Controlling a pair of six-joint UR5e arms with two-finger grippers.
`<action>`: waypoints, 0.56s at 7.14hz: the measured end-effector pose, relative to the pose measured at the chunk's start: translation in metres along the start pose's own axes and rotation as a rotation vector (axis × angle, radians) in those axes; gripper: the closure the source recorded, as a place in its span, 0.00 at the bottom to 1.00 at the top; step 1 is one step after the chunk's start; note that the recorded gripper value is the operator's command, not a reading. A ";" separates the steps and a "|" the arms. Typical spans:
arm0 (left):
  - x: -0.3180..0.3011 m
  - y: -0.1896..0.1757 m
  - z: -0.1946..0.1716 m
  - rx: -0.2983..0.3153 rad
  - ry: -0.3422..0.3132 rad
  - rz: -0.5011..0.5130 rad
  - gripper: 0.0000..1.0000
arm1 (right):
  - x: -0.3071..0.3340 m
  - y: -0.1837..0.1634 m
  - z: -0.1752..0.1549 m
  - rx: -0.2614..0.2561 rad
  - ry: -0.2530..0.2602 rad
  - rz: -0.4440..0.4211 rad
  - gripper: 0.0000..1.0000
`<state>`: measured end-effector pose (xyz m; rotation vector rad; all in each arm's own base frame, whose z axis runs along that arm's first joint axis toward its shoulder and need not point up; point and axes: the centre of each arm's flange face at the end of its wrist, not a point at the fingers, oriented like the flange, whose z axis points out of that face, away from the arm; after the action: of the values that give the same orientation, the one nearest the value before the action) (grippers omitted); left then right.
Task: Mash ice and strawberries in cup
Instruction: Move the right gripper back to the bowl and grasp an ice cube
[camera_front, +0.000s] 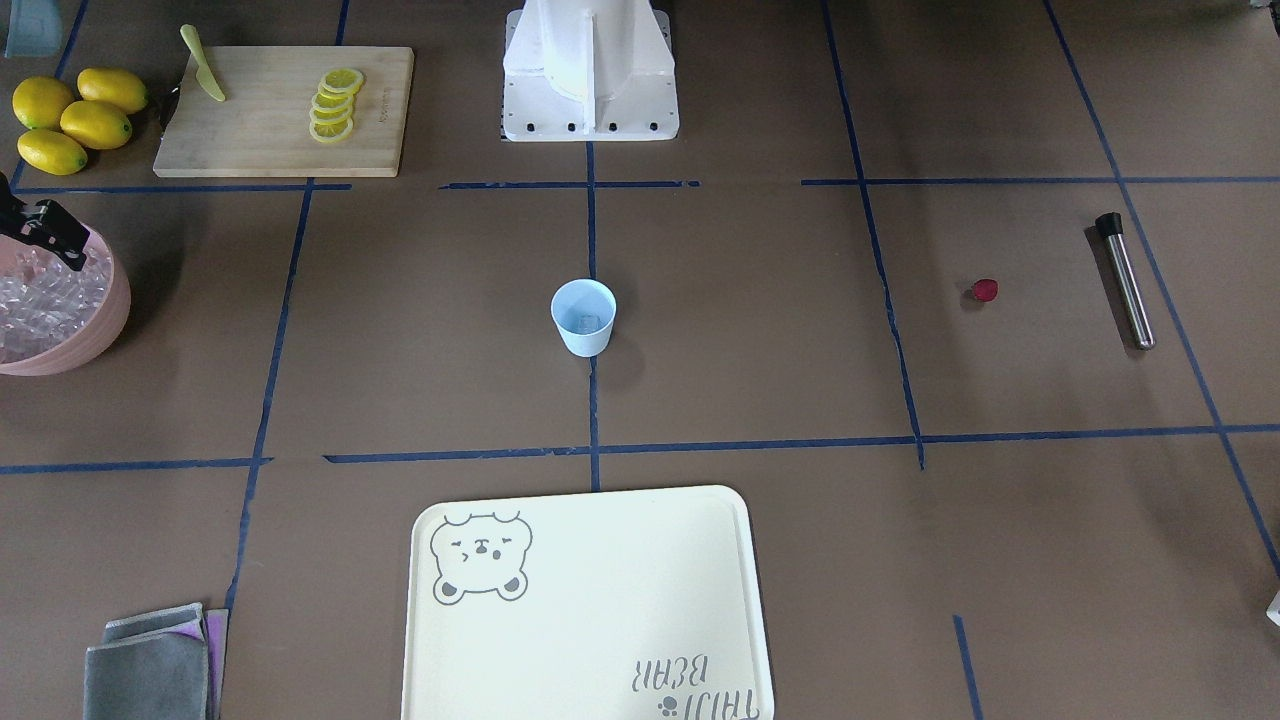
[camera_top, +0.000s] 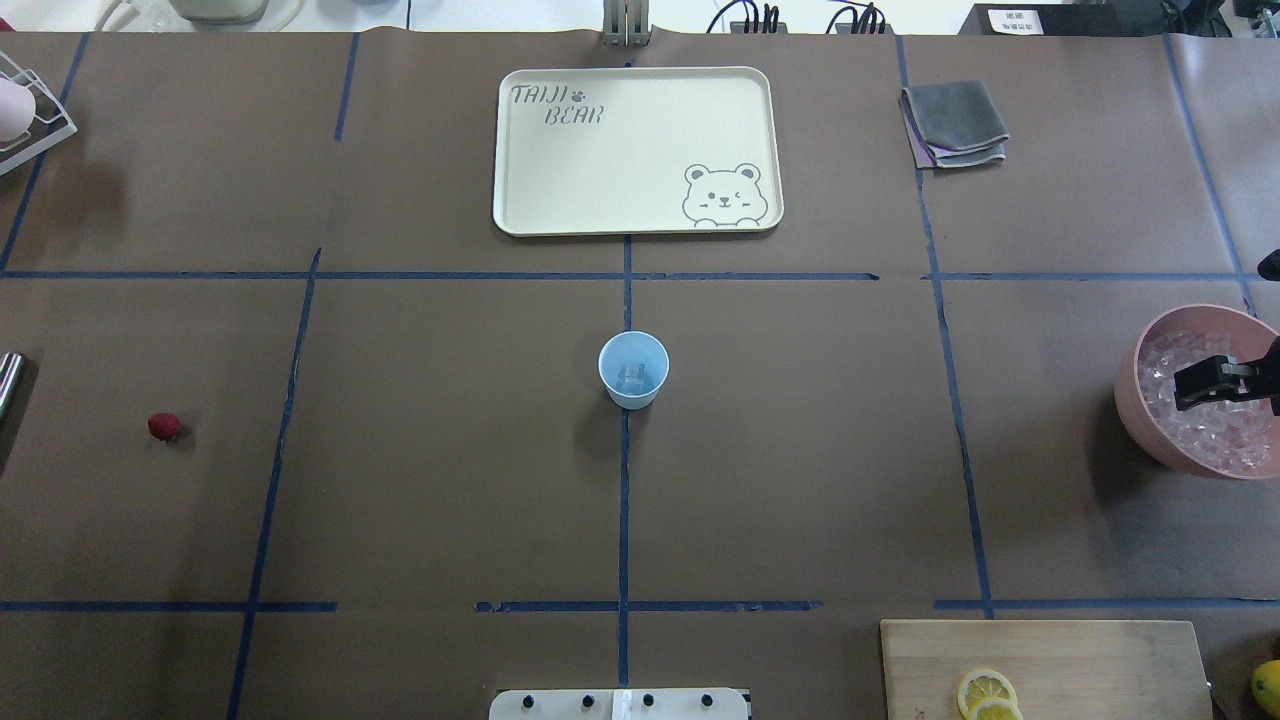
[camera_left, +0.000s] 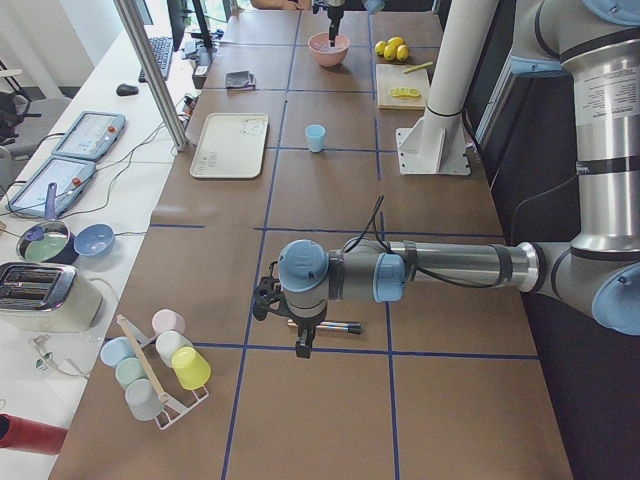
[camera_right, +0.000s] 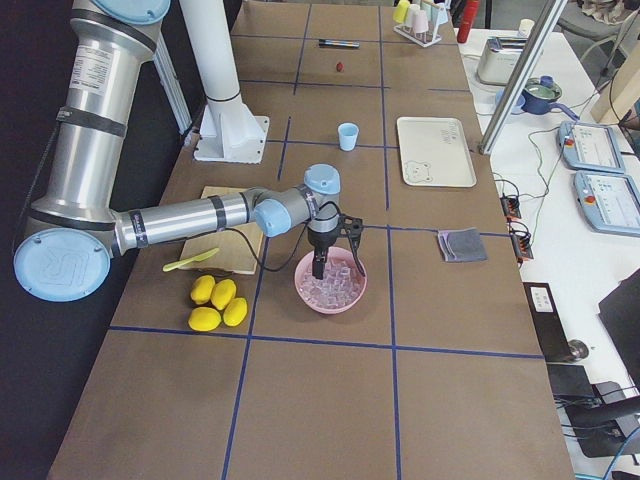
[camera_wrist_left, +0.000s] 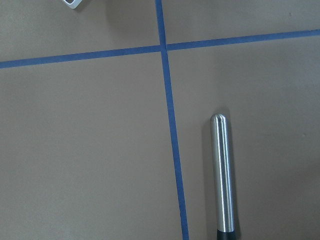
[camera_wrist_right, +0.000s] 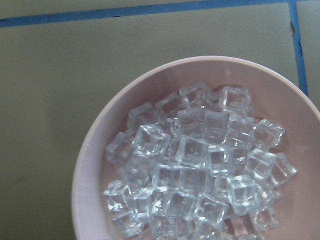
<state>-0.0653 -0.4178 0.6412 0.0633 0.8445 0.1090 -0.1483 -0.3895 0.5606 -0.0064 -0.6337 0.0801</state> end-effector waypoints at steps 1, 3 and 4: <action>0.000 0.000 0.000 0.000 0.000 0.000 0.00 | 0.009 -0.001 0.006 -0.006 0.016 -0.039 0.09; 0.000 0.000 0.000 0.000 0.000 0.000 0.00 | 0.022 -0.005 0.022 -0.023 0.035 -0.062 0.13; 0.000 0.000 0.000 0.000 0.000 0.000 0.00 | 0.024 -0.008 0.028 -0.023 0.035 -0.068 0.18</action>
<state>-0.0653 -0.4178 0.6411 0.0634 0.8445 0.1091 -0.1446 -0.3957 0.5973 -0.0079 -0.5996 0.0070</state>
